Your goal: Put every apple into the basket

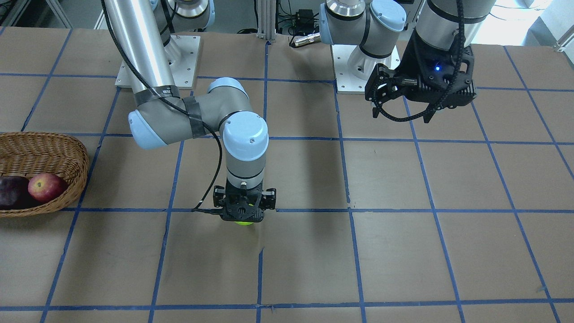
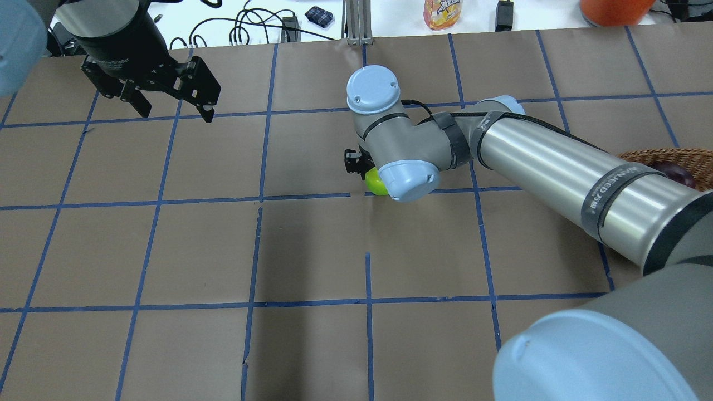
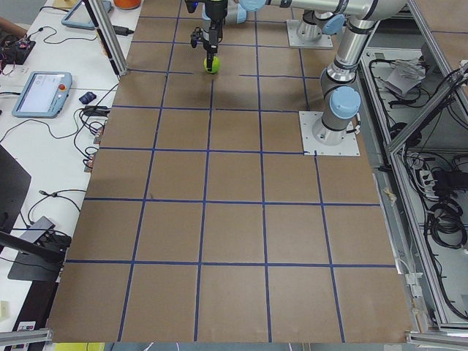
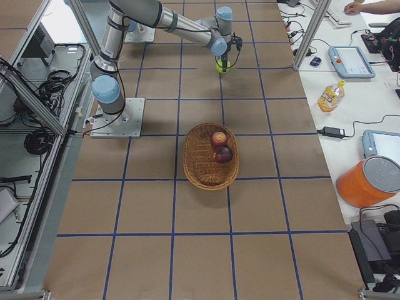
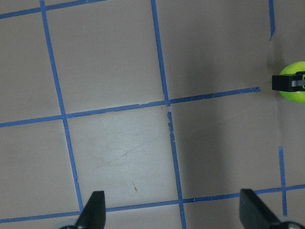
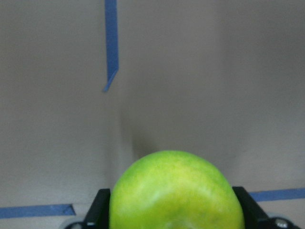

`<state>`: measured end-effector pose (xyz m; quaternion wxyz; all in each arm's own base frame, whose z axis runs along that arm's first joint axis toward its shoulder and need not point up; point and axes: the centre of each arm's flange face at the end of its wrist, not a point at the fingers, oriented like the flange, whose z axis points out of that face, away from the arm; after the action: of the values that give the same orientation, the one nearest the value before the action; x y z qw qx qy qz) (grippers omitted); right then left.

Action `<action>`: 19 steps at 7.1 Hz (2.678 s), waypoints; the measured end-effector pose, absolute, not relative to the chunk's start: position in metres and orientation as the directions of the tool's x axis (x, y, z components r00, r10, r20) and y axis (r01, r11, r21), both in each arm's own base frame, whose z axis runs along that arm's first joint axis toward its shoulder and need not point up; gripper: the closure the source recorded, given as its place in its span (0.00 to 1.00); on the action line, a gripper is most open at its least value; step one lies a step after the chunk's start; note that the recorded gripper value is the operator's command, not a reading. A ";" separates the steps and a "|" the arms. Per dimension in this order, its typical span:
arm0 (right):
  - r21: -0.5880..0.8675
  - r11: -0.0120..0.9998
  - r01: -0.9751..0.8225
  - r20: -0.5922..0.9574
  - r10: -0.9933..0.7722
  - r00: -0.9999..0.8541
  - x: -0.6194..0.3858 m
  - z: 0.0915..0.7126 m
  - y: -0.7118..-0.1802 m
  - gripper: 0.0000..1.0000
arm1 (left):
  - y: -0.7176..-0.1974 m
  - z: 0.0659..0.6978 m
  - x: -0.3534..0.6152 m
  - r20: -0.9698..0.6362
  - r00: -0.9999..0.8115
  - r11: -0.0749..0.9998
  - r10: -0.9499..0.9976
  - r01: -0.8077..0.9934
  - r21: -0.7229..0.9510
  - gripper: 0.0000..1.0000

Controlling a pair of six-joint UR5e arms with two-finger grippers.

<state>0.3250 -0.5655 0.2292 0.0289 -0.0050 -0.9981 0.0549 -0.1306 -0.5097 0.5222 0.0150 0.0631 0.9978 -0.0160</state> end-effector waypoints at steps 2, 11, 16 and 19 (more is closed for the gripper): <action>-0.096 0.992 -0.088 0.085 -0.080 -0.993 0.216 0.295 -0.585 0.68 | -0.511 0.524 -0.131 -0.030 -0.992 0.991 0.124 0.125 -0.036 0.00; -0.158 0.938 -0.309 0.096 -0.297 -0.950 -0.313 0.276 -0.494 0.00 | -0.508 0.518 -0.131 -0.032 -0.992 0.992 0.123 0.124 -0.028 0.00; -0.143 0.904 -0.402 0.102 -0.390 -0.915 -0.290 0.349 -0.489 0.00 | -0.508 0.519 -0.131 -0.032 -0.992 0.992 0.121 0.122 -0.031 0.00; -0.083 0.973 -0.217 -0.032 -0.220 -0.975 -0.207 0.454 -0.496 0.00 | -0.508 0.519 -0.131 -0.032 -0.992 0.992 0.121 0.122 -0.032 0.00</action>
<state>-0.2074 -0.4958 0.4541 -0.0204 0.1102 -0.9929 0.0393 -0.1306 -0.5076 0.5194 0.0151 0.0608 0.9979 -0.0171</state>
